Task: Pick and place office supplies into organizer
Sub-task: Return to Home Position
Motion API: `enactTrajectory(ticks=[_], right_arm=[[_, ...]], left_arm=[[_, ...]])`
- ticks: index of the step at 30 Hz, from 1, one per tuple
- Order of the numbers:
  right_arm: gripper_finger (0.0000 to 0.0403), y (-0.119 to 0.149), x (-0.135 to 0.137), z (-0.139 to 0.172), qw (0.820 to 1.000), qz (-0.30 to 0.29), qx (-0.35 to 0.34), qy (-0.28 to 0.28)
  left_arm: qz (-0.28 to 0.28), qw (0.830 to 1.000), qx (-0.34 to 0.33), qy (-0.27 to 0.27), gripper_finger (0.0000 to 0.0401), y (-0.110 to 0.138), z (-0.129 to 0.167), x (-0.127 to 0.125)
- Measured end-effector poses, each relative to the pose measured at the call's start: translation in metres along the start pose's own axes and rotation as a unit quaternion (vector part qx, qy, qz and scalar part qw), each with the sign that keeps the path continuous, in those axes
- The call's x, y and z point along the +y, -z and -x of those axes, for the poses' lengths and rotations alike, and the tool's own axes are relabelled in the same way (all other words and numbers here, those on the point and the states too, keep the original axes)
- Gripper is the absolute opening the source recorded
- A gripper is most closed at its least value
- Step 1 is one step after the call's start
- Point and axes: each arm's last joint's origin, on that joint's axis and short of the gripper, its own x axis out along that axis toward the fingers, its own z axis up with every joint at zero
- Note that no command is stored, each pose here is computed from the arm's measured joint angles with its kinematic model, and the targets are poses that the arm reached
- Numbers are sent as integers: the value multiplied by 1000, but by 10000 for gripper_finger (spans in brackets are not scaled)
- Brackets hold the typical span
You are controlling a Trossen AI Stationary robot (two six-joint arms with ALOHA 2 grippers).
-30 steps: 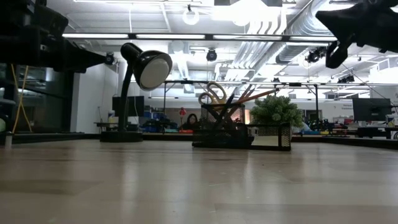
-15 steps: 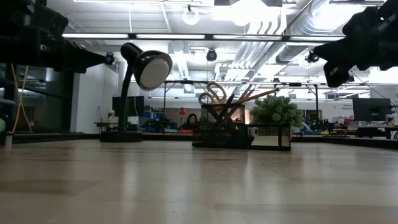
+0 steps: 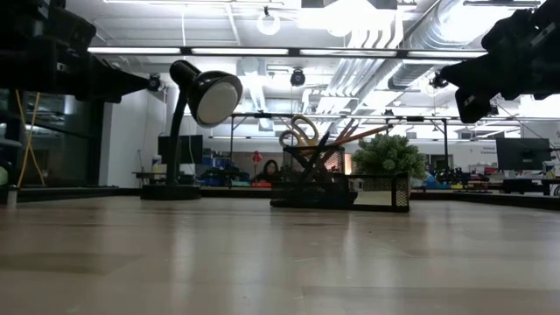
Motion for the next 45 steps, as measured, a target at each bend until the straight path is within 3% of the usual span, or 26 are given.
enactTrajectory(ticks=[45], right_arm=[[6, 1, 0, 0, 1000, -2, 2, 0]], left_arm=[[0, 1000, 0, 0, 2, 0, 0, 0]])
